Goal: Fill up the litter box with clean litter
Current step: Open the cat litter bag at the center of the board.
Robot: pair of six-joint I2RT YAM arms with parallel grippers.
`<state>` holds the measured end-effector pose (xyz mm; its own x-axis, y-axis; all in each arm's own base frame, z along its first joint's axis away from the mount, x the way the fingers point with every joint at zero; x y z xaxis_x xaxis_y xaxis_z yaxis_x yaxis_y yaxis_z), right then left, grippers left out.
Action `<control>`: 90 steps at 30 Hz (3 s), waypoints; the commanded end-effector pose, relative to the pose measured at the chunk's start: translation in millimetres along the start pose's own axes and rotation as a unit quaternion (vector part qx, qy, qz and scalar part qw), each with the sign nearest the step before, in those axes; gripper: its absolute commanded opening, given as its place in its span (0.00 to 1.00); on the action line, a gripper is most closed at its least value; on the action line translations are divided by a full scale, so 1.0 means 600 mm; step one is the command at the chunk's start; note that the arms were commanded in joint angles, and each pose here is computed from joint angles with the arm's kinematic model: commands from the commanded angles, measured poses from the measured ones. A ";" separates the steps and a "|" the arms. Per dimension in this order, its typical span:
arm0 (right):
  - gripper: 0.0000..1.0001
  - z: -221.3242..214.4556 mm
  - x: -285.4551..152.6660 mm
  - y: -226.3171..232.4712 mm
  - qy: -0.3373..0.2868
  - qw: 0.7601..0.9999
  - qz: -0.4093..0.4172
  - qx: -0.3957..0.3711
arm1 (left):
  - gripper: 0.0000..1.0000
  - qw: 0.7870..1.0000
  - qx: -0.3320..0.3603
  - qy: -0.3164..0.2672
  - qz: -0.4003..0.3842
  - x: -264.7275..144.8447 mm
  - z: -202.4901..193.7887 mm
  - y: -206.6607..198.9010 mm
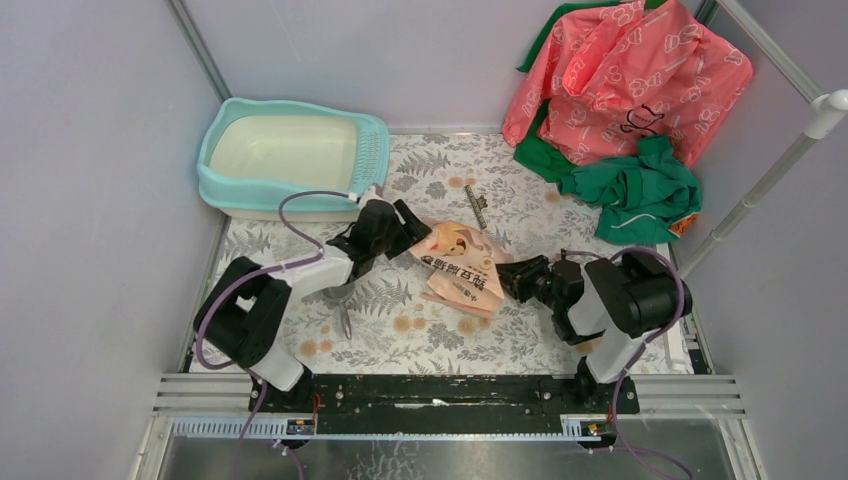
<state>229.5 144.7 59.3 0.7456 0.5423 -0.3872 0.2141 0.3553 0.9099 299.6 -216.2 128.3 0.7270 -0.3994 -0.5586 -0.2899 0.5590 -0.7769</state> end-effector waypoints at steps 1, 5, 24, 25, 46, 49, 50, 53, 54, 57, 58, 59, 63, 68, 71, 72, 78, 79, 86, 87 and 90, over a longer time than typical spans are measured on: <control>0.29 0.032 -0.017 -0.010 -0.042 0.999 -0.002 -0.024 | 0.73 0.999 0.020 -0.006 -0.040 0.024 -0.006 -0.048; 0.29 0.057 -0.028 -0.015 -0.060 0.997 -0.021 -0.039 | 0.73 0.998 0.027 -0.004 -0.056 0.043 -0.011 -0.077; 0.96 0.041 -0.155 0.039 -0.050 0.947 -0.052 -0.312 | 0.81 0.998 0.029 -0.002 -0.055 -0.029 -0.010 -0.069; 0.94 0.039 -0.157 0.036 -0.046 0.946 -0.054 -0.316 | 0.82 0.998 0.029 -0.002 -0.052 -0.033 -0.011 -0.065; 0.88 -0.040 -0.106 0.056 0.025 0.916 0.005 -0.400 | 0.99 0.998 0.031 -0.049 -0.030 -0.108 0.023 -0.045; 0.87 -0.052 -0.101 0.048 0.034 0.917 0.009 -0.397 | 0.99 0.998 0.030 -0.049 -0.029 -0.112 0.023 -0.039; 0.87 -0.056 -0.100 0.046 0.033 0.917 0.009 -0.397 | 0.99 0.998 0.030 -0.049 -0.029 -0.113 0.024 -0.037; 0.81 -0.061 -0.098 0.039 0.030 0.918 0.004 -0.395 | 0.99 0.998 0.030 -0.046 -0.030 -0.115 0.023 -0.035; 0.77 -0.060 -0.097 0.039 0.028 0.919 0.004 -0.394 | 0.99 0.998 0.031 -0.046 -0.030 -0.115 0.023 -0.035; 0.50 -0.057 -0.101 0.057 0.016 0.920 0.017 -0.392 | 0.99 0.998 0.033 -0.043 -0.033 -0.117 0.022 -0.035; 0.39 -0.056 -0.104 0.065 0.013 0.920 0.023 -0.391 | 0.99 0.998 0.035 -0.043 -0.034 -0.118 0.022 -0.035; 0.29 -0.055 -0.108 0.075 0.010 0.921 0.029 -0.388 | 0.99 0.998 0.037 -0.043 -0.029 -0.120 0.022 -0.032; 0.17 -0.052 -0.135 0.128 0.003 0.923 0.061 -0.379 | 0.99 0.998 0.043 -0.048 -0.022 -0.131 0.024 -0.024; 0.12 -0.050 -0.171 0.192 0.003 0.927 0.094 -0.363 | 0.99 0.997 0.048 -0.054 -0.025 -0.149 0.027 -0.026; 0.10 -0.051 -0.179 0.210 0.012 0.935 0.096 -0.342 | 0.99 0.997 0.044 -0.050 -0.034 -0.158 0.026 -0.031; 0.10 -0.053 -0.179 0.212 0.019 0.938 0.094 -0.333 | 0.99 0.997 0.041 -0.047 -0.039 -0.160 0.025 -0.033; 0.08 -0.071 -0.167 0.204 0.049 0.957 0.127 -0.255 | 0.99 0.999 0.000 -0.020 -0.047 -0.152 0.006 -0.021; 0.08 -0.074 -0.165 0.199 0.052 0.960 0.133 -0.242 | 0.99 0.999 -0.009 -0.020 -0.046 -0.149 0.004 -0.017; 0.02 -0.085 -0.165 0.189 0.065 0.967 0.169 -0.180 | 0.99 0.996 -0.070 -0.020 -0.044 -0.122 -0.009 0.009; 0.02 -0.085 -0.166 0.188 0.065 0.967 0.171 -0.176 | 0.99 0.995 -0.078 -0.019 -0.053 -0.119 -0.010 0.006; 0.01 -0.085 -0.170 0.187 0.065 0.969 0.180 -0.159 | 0.99 0.990 -0.107 -0.011 -0.094 -0.110 -0.012 -0.009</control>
<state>147.8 164.1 166.4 0.6557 0.7161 -0.2392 -0.1962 0.4675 0.8619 233.9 -184.2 146.2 0.7374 -0.3951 -0.5478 -0.3498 0.4704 -0.8102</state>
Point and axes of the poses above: each gripper's point midway between its finger pads, its own x axis out along the fingers, its own y axis along the line the jaws close on, z = x × y, the point moved 7 cm from there along -x, back along the fingers, and after that the axes turned 13 degrees about -x, right-handed, at the moved point
